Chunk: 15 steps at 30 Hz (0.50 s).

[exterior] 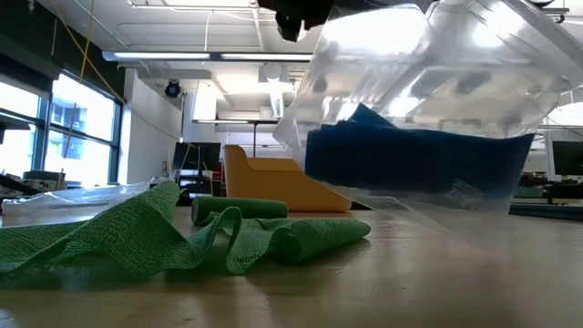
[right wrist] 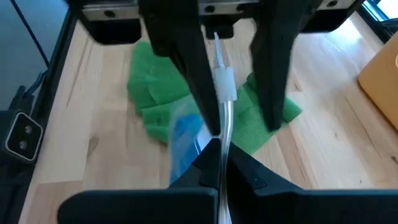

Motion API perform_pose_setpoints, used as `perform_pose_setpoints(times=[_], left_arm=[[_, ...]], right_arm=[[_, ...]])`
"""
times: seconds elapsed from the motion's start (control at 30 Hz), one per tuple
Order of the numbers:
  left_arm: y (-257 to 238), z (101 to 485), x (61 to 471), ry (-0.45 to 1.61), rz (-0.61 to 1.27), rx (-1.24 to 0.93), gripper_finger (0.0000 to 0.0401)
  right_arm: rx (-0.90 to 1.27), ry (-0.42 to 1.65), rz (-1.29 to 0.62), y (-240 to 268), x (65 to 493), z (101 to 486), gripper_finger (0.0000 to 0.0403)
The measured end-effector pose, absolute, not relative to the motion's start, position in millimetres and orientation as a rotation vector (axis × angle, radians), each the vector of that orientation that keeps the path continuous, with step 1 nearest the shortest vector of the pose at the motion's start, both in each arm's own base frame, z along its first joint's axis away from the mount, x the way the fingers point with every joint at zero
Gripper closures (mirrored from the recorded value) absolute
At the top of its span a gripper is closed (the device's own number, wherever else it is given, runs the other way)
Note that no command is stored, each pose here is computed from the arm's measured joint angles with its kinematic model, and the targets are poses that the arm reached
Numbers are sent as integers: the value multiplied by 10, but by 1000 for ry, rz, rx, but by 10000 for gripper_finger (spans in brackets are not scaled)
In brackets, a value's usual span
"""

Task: Roll bandage
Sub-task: Close the transparent zip bag containing the rolled blue bandage

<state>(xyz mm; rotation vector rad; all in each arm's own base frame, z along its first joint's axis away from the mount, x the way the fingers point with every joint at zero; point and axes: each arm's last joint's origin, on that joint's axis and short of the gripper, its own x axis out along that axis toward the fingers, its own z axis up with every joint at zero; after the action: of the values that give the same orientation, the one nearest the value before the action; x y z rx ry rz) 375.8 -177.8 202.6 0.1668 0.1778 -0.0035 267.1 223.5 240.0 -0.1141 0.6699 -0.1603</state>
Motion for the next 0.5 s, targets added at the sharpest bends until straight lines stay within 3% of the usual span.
perform_pose_setpoints(times=[0.13,0.27,0.5], left_arm=[[-1856,2150,3659,177,-24,168,232],[-1934,2218,3606,146,-42,186,235],[-1872,2217,3645,142,-40,185,320]], right_arm=[[-114,671,-157,2237,2669,2402,403],[-116,674,-155,2236,2669,2400,403],[-118,673,-158,2235,2669,2401,402]])
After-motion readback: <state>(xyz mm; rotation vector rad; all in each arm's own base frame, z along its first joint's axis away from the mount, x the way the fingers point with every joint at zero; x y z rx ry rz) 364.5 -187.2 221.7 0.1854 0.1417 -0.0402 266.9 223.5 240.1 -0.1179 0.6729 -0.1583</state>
